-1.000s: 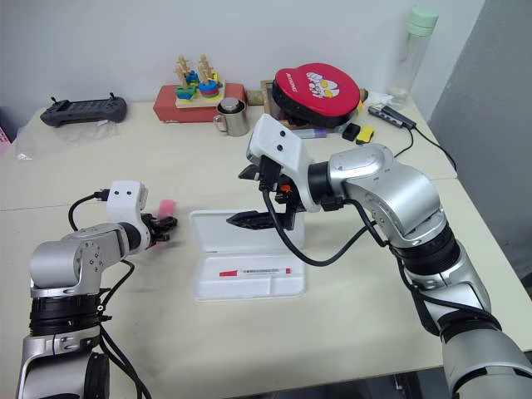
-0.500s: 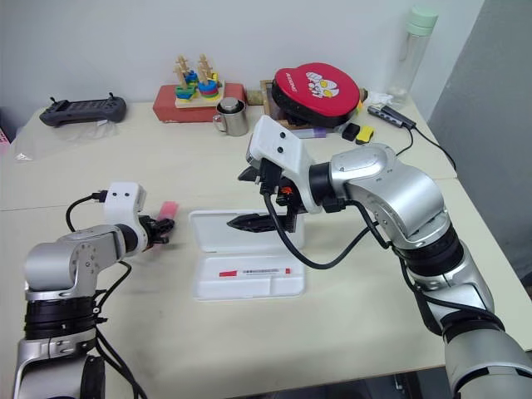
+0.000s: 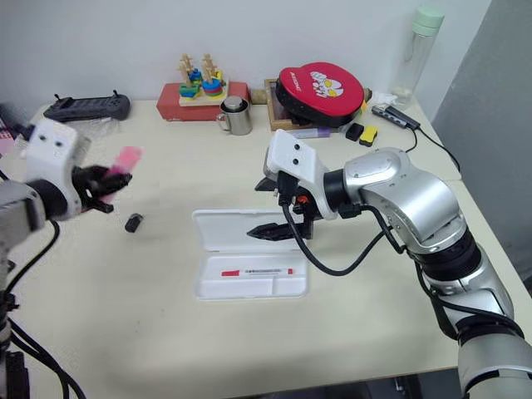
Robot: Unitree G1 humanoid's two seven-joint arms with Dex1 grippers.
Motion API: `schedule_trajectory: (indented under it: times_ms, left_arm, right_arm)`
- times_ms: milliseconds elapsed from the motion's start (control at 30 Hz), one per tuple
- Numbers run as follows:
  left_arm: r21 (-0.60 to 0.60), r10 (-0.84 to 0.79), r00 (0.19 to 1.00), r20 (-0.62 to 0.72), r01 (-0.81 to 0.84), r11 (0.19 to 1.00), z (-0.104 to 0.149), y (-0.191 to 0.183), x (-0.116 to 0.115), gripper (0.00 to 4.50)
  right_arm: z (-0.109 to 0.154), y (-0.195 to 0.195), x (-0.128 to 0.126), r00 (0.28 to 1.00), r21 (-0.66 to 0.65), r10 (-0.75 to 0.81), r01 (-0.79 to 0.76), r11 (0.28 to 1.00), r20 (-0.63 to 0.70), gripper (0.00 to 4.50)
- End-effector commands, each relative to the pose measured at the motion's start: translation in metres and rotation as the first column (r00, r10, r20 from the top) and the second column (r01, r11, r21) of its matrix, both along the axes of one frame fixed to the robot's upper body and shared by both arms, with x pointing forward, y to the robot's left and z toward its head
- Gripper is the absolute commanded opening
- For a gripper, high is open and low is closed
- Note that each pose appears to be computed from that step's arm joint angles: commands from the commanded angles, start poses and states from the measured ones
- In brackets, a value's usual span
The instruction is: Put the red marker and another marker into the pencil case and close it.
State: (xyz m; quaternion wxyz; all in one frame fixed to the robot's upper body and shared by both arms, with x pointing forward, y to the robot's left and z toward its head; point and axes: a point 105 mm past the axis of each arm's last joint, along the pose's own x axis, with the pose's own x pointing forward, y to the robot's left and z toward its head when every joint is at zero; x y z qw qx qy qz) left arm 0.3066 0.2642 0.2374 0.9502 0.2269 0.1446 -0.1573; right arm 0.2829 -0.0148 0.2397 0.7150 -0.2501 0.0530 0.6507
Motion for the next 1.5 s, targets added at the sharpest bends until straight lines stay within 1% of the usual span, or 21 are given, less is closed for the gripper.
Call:
schedule_trajectory:
  times_ms: [33,67,133,200,267,367,433,700,767,867,1100,1500]
  left_arm:
    - [0.094,-0.31,0.95,-0.036,0.312,0.945,0.006,-0.035,-0.039,1.2]
    - [0.082,-0.351,0.935,-0.04,0.353,0.932,0.005,-0.041,-0.044,1.2]
    - [0.075,-0.48,0.872,-0.092,0.487,0.87,-0.005,-0.058,-0.06,1.2]
    - [0.072,-0.547,0.824,-0.146,0.56,0.825,-0.015,-0.066,-0.071,1.2]
    - [0.077,-0.594,0.785,-0.174,0.613,0.787,-0.021,-0.072,-0.076,1.2]
    - [0.085,-0.64,0.74,-0.207,0.665,0.742,-0.03,-0.079,-0.078,1.2]
    - [0.111,-0.677,0.69,-0.259,0.717,0.688,-0.041,-0.084,-0.08,1.2]
    - [0.183,-0.754,0.574,-0.32,0.818,0.545,-0.086,-0.108,-0.067,1.2]
    - [0.182,-0.763,0.563,-0.317,0.826,0.534,-0.095,-0.115,-0.064,1.2]
    - [0.186,-0.772,0.552,-0.316,0.833,0.52,-0.1,-0.119,-0.062,1.2]
    - [0.149,-0.766,0.569,-0.301,0.821,0.551,-0.11,-0.128,-0.052,1.2]
    - [0.117,-0.765,0.555,-0.328,0.827,0.55,-0.121,-0.13,-0.052,1.2]
  right_arm:
    - [0.007,-0.003,-0.004,0.999,0.009,0.022,-0.022,1.0,0.044,4.32]
    - [0.007,-0.003,-0.005,0.999,0.008,0.023,-0.023,1.0,0.044,4.32]
    - [0.006,-0.005,-0.006,0.999,0.002,0.028,-0.028,1.0,0.04,4.32]
    - [0.005,-0.007,-0.007,0.999,-0.009,0.035,-0.034,0.999,0.037,4.32]
    - [0.002,-0.011,-0.009,0.998,-0.031,0.049,-0.048,0.998,0.033,4.32]
    - [-0.005,-0.019,-0.013,0.997,-0.081,0.077,-0.075,0.994,0.023,4.32]
    - [-0.009,-0.024,-0.015,0.996,-0.109,0.091,-0.088,0.99,0.02,4.32]
    - [-0.011,-0.027,-0.012,0.998,-0.119,0.061,-0.058,0.991,0.022,4.32]
    - [-0.013,-0.029,-0.01,0.999,-0.125,0.045,-0.042,0.991,0.023,4.32]
    - [-0.013,-0.029,-0.01,0.999,-0.126,0.041,-0.038,0.991,0.021,4.32]
    - [-0.014,-0.03,-0.01,0.999,-0.124,0.029,-0.027,0.992,0.017,4.32]
    - [-0.016,-0.027,-0.009,1.0,-0.119,0.025,-0.023,0.993,0.017,4.32]
